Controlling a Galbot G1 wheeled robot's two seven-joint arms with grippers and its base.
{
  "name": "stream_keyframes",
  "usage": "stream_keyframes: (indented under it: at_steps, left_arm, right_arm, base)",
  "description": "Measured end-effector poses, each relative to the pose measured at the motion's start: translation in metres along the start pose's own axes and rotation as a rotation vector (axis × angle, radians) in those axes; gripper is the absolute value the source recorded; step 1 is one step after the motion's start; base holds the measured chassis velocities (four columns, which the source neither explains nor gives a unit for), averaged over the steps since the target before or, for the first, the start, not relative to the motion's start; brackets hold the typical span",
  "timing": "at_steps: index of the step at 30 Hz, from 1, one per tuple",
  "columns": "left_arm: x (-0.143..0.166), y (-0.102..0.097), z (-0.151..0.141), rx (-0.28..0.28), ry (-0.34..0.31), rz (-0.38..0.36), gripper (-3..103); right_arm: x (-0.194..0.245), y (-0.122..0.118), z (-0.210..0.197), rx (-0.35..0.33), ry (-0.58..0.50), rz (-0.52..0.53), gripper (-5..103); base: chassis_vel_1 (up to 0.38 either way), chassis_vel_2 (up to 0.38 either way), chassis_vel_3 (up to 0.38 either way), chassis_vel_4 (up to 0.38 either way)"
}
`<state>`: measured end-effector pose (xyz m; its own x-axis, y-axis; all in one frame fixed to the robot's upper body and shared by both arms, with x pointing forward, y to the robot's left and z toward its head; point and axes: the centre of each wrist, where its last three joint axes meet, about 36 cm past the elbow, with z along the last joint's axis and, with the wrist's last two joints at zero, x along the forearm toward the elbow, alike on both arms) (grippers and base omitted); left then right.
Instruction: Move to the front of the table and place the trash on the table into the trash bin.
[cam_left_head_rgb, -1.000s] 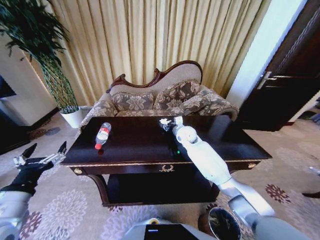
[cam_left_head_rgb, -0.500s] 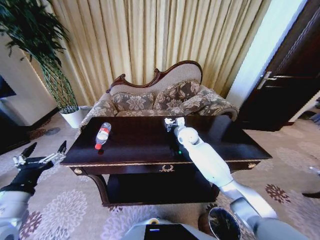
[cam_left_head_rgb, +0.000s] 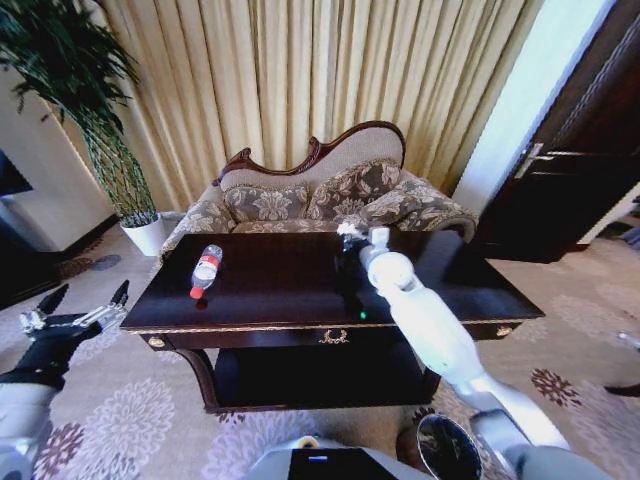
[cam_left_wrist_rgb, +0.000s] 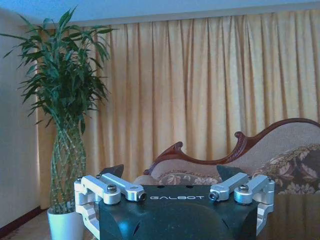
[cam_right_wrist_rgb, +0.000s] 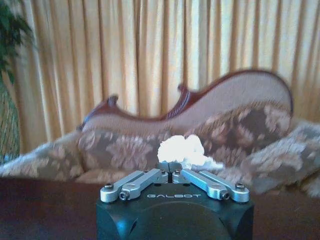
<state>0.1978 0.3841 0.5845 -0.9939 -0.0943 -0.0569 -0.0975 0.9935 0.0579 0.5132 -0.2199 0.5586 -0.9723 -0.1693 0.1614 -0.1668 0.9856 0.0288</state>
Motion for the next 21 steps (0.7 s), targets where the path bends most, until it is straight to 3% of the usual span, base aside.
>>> stream_keyframes:
  at_steps: [9,21]
  left_arm:
    - [-0.004,-0.002,0.000,0.002,-0.006,0.005,100]
    - [-0.014,0.016,-0.005,0.036,-0.031,-0.025,100]
  right_arm:
    - [0.072,-0.046,0.012,0.023,-0.088,0.099,0]
    - [0.119,-0.040,0.029,0.061,-0.163,0.187,0]
  base:
    - [0.000,0.000,0.000,0.000]
    - [0.000,0.000,0.000,0.000]
